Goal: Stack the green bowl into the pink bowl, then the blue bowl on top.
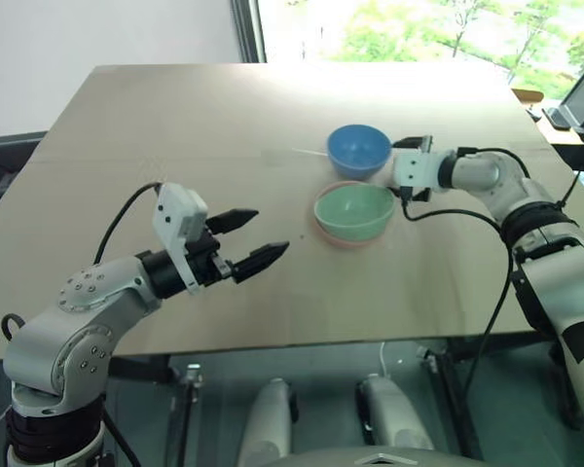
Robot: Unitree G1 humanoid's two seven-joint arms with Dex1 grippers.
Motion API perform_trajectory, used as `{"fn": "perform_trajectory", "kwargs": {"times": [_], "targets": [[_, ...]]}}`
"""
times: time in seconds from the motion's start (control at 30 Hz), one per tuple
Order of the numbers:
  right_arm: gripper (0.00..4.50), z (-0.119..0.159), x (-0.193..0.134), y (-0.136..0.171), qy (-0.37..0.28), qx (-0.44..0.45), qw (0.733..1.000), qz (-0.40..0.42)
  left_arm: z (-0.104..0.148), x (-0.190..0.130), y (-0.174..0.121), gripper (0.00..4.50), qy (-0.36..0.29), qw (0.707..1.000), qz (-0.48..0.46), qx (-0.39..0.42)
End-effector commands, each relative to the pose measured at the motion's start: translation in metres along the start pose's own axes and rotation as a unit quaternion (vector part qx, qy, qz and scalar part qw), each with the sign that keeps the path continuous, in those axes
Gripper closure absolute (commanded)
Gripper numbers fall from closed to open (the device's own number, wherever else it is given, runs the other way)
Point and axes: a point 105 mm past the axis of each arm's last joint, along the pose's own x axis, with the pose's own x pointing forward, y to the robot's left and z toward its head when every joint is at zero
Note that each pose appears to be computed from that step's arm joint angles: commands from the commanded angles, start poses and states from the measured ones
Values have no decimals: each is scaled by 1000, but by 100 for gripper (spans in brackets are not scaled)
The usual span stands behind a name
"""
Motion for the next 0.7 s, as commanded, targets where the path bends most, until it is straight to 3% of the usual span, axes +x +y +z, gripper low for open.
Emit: {"fn": "perform_trajectory", "kwargs": {"times": [0.03, 0.4, 0.5, 0.7], "targets": [[0, 9, 1, -17, -4, -21, 999, -32, 9, -3, -9, 7, -19, 998, -23, 63], [0, 18, 18, -6, 3, -30, 999, -29, 11, -1, -14, 7, -43, 996, -26, 72], [72, 15, 22, -3, 21, -34, 999, -36, 12, 0, -11, 0, -44, 996, -23, 73], [302, 14, 24, -6, 37, -48, 997, -50, 15, -2, -6, 0, -44, 996, -14, 76]]}}
